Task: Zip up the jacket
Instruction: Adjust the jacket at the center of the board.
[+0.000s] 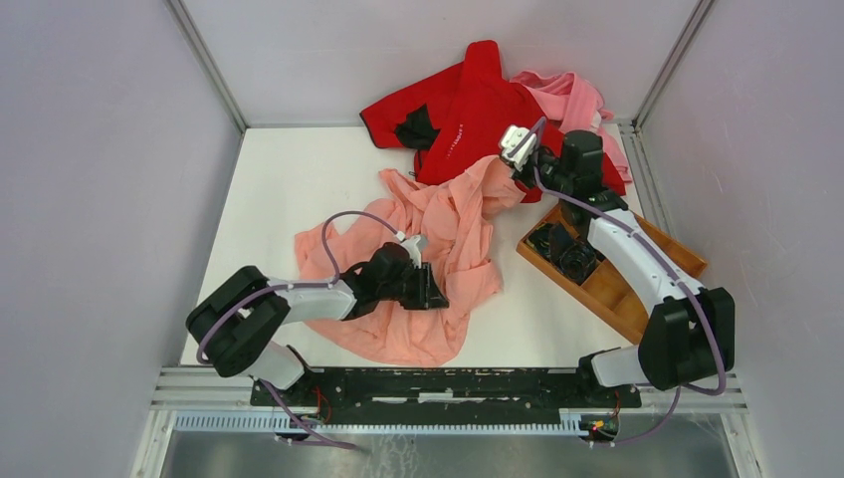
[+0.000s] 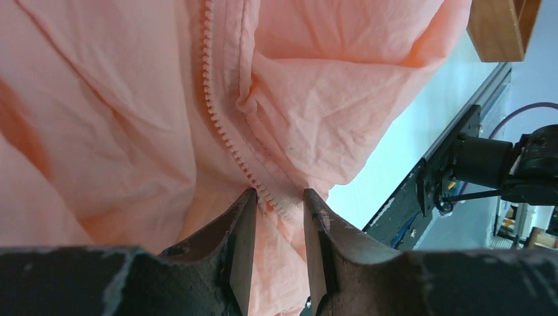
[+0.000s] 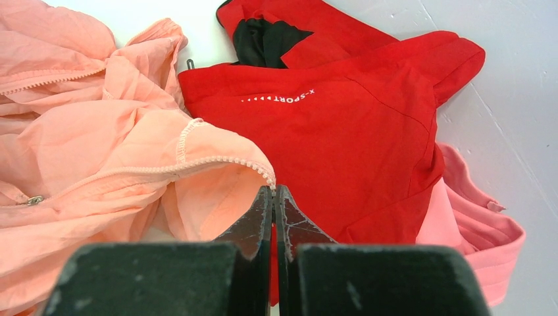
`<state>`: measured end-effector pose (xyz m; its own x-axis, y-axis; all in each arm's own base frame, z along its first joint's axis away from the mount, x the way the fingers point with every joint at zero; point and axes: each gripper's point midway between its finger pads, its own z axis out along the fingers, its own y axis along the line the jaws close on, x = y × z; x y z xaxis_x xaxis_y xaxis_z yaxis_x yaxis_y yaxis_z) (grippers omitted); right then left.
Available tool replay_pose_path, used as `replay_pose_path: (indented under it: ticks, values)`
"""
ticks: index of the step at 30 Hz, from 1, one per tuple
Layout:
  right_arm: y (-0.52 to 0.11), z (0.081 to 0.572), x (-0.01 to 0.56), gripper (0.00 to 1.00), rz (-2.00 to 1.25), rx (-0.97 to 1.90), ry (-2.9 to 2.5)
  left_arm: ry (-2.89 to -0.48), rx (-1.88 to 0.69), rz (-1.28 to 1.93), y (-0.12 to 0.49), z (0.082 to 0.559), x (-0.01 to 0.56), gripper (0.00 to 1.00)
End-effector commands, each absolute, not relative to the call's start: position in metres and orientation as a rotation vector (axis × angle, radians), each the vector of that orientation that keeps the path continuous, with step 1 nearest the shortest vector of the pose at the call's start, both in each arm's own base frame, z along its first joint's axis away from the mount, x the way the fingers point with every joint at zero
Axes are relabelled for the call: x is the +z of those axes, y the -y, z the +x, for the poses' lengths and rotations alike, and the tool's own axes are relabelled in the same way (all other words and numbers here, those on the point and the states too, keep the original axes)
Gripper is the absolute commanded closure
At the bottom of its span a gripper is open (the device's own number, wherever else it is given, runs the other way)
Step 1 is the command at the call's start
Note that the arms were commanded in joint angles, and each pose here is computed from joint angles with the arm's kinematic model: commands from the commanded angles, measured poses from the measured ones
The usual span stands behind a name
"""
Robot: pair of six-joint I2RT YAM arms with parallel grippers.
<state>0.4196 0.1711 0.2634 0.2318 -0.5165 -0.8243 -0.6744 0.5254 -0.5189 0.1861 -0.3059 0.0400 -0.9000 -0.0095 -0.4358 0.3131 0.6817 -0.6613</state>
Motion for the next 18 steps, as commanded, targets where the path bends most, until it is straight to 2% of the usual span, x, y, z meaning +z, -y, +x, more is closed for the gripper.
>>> replay_pose_path:
  ticks: [1, 11, 18]
  values:
    - [-0.17, 0.415, 0.287, 1.0, -1.083, 0.143, -1.353, -2.426, -1.219, 0.222, 0.327, 0.191, 0.057, 0.61]
    - [-0.171, 0.41, 0.281, 1.0, -1.088, 0.169, -1.363, -2.422, -1.262, 0.212, 0.335, 0.193, 0.054, 0.62]
    - [-0.17, 0.402, 0.276, 1.0, -1.097, 0.174, -1.362, -2.414, -1.183, 0.274, 0.326, 0.194, 0.062, 0.52]
